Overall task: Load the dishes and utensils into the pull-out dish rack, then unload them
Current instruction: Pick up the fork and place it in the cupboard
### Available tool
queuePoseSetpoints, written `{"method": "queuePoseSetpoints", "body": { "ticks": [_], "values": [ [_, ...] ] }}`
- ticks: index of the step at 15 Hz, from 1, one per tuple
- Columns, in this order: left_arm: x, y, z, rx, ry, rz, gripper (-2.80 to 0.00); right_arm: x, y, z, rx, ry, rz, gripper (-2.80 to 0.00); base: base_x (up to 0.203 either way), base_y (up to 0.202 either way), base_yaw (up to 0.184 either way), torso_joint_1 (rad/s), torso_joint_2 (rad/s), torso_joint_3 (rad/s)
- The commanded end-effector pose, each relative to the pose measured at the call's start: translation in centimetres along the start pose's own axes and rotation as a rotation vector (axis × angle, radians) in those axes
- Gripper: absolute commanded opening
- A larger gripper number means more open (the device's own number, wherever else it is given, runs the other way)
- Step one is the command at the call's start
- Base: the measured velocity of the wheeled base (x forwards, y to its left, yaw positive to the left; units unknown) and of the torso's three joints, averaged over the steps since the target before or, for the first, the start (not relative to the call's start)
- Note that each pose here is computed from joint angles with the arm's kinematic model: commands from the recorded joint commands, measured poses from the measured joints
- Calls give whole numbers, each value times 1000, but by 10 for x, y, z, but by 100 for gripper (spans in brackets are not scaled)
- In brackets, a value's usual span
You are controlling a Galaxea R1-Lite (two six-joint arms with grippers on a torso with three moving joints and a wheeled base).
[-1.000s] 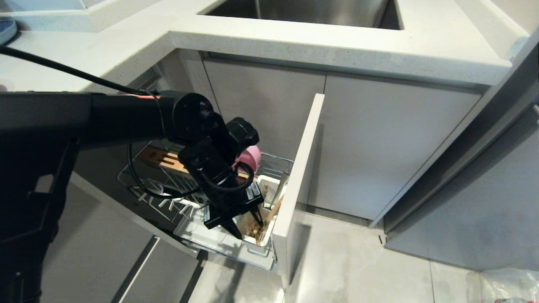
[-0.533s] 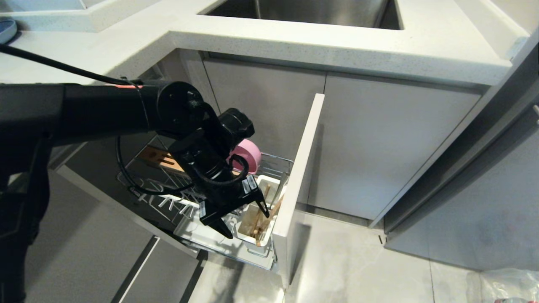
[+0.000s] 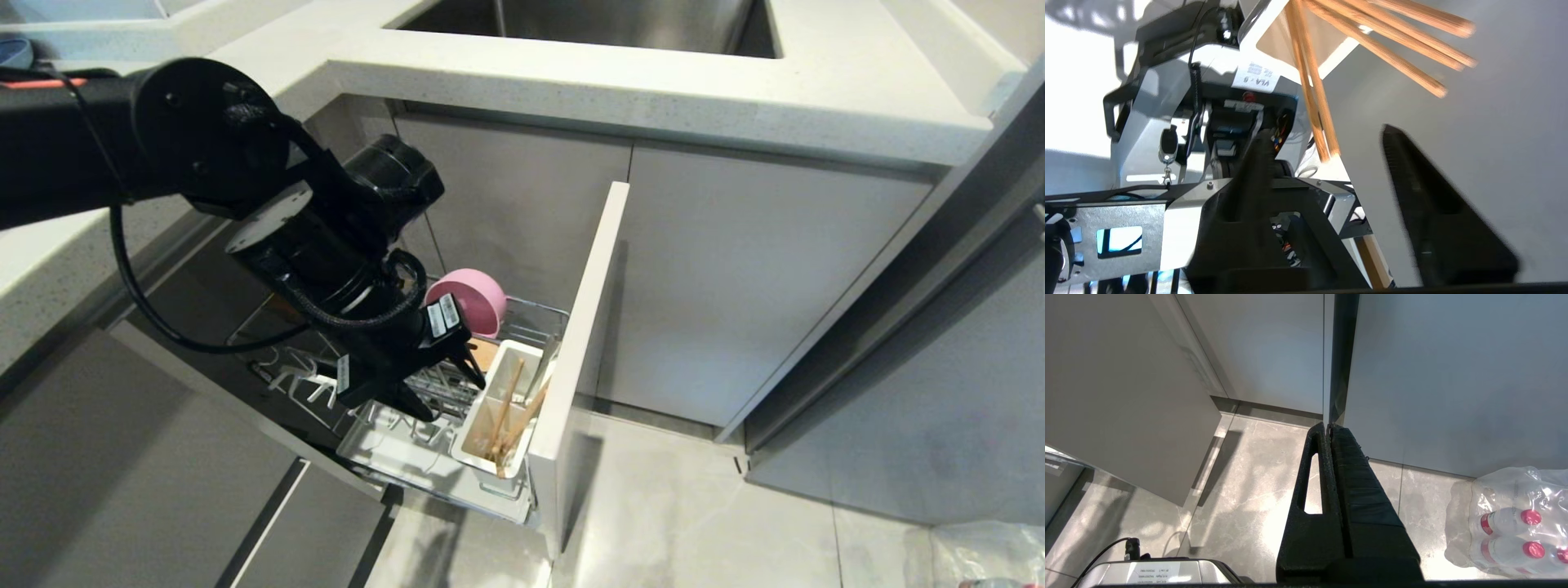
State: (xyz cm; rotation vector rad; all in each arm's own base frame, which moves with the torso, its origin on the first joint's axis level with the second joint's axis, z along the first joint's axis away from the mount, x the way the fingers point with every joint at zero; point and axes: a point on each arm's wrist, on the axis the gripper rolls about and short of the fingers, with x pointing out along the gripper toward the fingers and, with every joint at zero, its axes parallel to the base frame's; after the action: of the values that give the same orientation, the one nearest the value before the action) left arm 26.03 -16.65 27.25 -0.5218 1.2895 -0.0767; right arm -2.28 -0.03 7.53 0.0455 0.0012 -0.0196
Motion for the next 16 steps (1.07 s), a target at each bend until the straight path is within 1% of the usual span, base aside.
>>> {"method": "queuePoseSetpoints", "body": {
  "ticks": [1,4,5,7,8,9,11,12,14,15,16],
  "values": [
    [-24,4,-8,3,-37,-43,-280,0,0,0,0,1,0,-280,0,0,0,0,0,0],
    [-57,11,-18,16,-105,-108,-280,0,0,0,-1,1,0,-280,0,0,0,0,0,0],
    [-72,16,-24,23,-155,-124,-280,0,0,0,-1,1,0,-280,0,0,0,0,0,0],
    [-99,25,-32,41,-309,-130,-280,0,0,0,-1,1,0,-280,0,0,0,0,0,0],
    [-114,30,-36,40,-383,-145,-280,0,0,0,-1,1,0,-280,0,0,0,0,0,0],
    [-127,35,-39,38,-445,-167,-280,0,0,0,-1,1,0,-280,0,0,0,0,0,0],
    [-160,53,-47,44,-574,-225,-280,0,0,0,0,1,0,-280,0,0,0,0,0,0],
    [-175,61,-49,31,-650,-252,-280,0,0,0,-1,1,0,-280,0,0,0,0,0,0],
    [-199,76,-50,-19,-785,-281,-280,0,0,0,0,1,0,-280,0,0,0,0,0,0],
    [-208,83,-51,-35,-846,-278,-280,0,0,0,0,1,0,-280,0,0,0,0,0,0],
    [-216,89,-51,-55,-909,-253,-280,0,0,0,0,1,0,-280,0,0,0,0,0,0]
  ]
}}
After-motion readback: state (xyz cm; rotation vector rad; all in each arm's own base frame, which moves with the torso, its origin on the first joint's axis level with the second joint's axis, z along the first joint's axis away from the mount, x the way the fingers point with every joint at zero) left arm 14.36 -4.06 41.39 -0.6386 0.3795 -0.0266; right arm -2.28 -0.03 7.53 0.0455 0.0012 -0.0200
